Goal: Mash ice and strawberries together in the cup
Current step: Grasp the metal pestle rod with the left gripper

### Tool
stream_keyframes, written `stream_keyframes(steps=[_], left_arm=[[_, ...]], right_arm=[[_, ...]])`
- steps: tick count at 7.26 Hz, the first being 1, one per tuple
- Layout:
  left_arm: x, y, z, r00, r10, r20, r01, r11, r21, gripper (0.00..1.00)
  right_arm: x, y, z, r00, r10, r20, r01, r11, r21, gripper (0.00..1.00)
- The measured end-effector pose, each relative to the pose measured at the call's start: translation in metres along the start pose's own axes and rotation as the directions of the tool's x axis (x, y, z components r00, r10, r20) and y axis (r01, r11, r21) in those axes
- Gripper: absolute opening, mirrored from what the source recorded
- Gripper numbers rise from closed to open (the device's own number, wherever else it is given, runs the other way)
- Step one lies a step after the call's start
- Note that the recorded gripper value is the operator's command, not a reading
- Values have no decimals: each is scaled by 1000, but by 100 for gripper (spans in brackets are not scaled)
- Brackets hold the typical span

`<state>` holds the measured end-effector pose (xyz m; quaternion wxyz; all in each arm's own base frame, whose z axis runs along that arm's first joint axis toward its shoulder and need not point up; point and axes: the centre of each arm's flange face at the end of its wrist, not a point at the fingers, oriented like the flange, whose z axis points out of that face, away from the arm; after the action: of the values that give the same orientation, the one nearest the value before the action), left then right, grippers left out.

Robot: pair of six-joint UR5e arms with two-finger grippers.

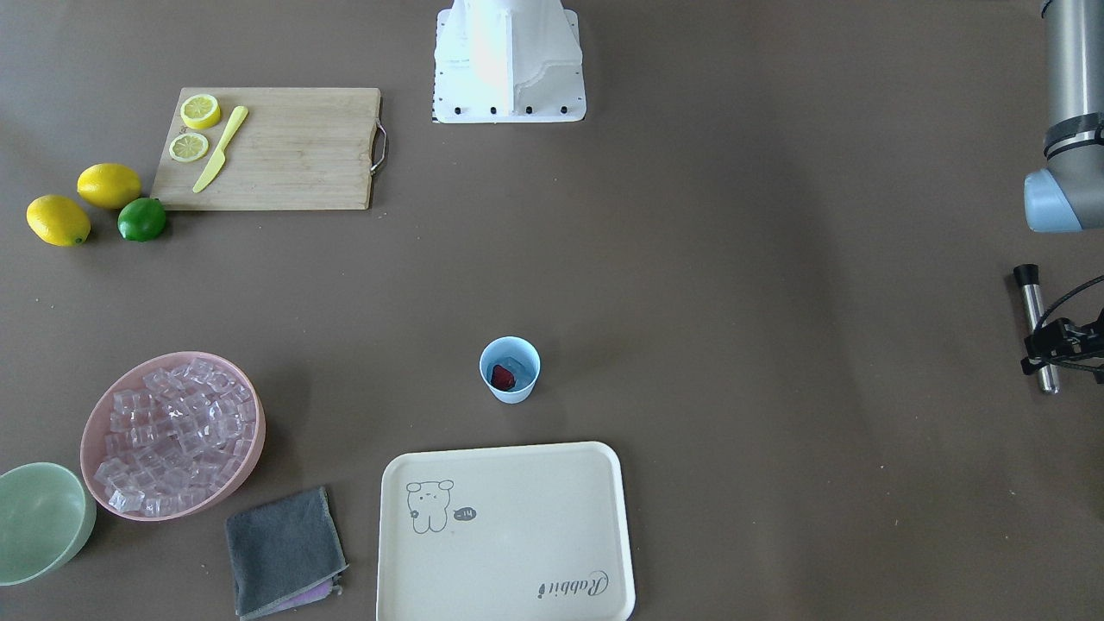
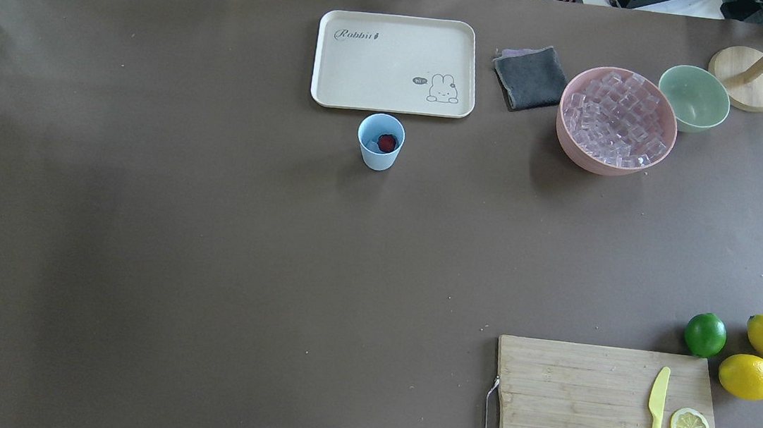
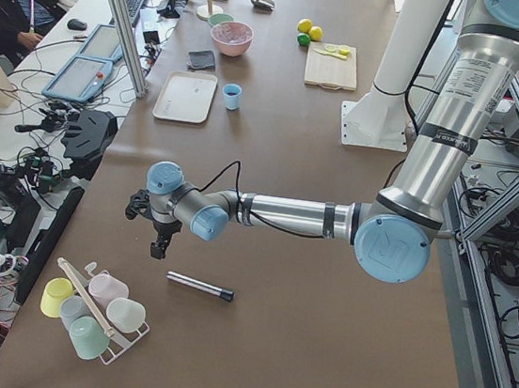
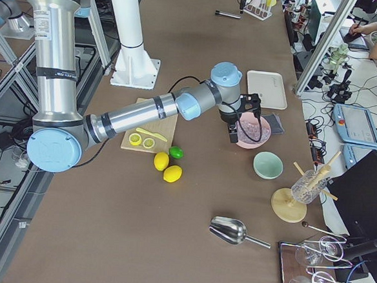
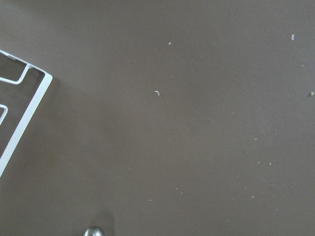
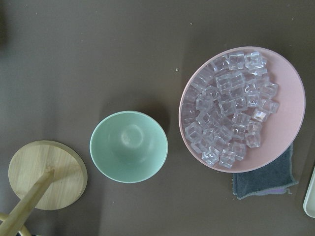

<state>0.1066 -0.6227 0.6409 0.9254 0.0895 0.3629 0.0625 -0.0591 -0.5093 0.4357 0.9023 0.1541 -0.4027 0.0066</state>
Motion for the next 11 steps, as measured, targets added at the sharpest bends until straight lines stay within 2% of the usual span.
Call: stream_keyframes(steps=[2,4,5,11], left_arm=[[-12,7,12,1000,-18,8,18,1000,-24,95],[-28,19,29,1000,-25,12,25,999,-38,89],[-36,28,37,1000,-26,13,26,999,-42,76],[-22,43,67,999,13,33,-10,997,-79,66]], right_arm=[[1,0,-2,1000,-3,-18,3,1000,13,100],[1,1,-6,1000,-7,-28,8,1000,26,100],[0,2,-9,999,-9,-36,11,999,36,100],[3,25,-28,999,-9,-49,12,998,56,100]])
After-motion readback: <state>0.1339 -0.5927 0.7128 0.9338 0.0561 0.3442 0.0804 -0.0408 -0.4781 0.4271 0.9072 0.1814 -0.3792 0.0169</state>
